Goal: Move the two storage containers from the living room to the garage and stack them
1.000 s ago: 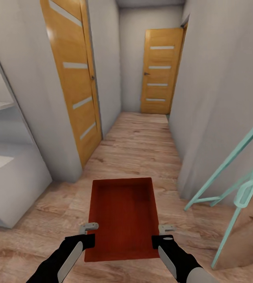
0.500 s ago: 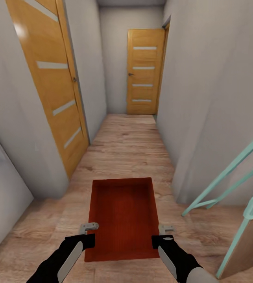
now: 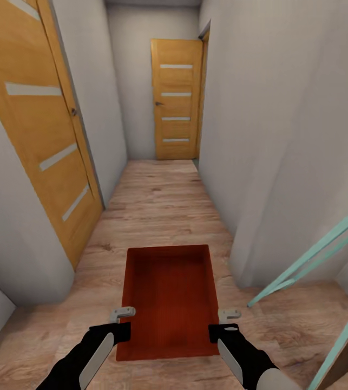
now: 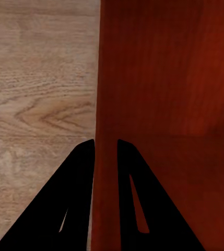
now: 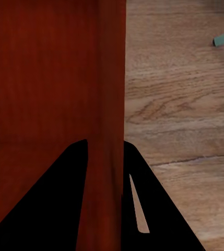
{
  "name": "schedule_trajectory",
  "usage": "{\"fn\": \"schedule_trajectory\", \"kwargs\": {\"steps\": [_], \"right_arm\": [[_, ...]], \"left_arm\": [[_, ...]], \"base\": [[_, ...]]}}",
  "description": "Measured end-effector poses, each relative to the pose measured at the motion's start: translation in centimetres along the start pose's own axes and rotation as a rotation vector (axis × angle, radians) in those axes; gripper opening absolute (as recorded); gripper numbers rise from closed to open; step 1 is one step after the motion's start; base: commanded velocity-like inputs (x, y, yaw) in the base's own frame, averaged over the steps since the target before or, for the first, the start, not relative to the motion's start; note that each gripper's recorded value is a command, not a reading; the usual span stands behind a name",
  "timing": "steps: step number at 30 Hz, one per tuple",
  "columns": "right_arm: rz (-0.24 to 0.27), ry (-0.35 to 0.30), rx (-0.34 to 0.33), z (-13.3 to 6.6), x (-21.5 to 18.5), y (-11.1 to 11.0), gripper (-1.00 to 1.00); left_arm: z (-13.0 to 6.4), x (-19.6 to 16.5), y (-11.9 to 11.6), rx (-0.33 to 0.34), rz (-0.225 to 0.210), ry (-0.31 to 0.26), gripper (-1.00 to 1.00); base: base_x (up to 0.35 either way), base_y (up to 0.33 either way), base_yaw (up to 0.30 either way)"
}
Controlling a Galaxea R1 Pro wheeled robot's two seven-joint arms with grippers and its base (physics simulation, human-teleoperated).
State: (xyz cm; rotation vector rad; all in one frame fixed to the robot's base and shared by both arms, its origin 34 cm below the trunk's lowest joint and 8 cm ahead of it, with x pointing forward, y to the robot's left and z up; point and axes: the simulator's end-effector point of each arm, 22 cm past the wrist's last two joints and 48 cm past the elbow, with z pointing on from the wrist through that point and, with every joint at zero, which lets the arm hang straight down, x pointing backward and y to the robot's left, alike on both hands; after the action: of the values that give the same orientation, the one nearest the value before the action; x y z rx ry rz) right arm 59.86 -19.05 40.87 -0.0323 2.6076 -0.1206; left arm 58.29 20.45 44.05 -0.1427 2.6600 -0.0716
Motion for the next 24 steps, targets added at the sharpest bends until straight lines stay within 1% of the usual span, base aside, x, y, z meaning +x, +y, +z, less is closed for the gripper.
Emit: {"fn": "schedule_trajectory", "kwargs": {"steps": [3,6,24], "right_arm": [[0.000,0.000,0.000,0.00,0.00,0.01,-1.00],[0.000,0.000,0.000,0.00,0.00,0.02,-1.00],[0.000,0.000,0.000,0.00,0.00,0.02,-1.00]], "left_arm": [[0.00,0.01,0.01,0.000,-0.001,0.000,-1.00],[0.00,0.01,0.02,0.000,-0.001,0.000,-1.00],[0.00,0.00,0.02,0.000,-0.001,0.000,-1.00]], "base": [[0.324,0.197,-0.175],[0.324,0.197,-0.068],[0.324,0.197,-0.005]]}}
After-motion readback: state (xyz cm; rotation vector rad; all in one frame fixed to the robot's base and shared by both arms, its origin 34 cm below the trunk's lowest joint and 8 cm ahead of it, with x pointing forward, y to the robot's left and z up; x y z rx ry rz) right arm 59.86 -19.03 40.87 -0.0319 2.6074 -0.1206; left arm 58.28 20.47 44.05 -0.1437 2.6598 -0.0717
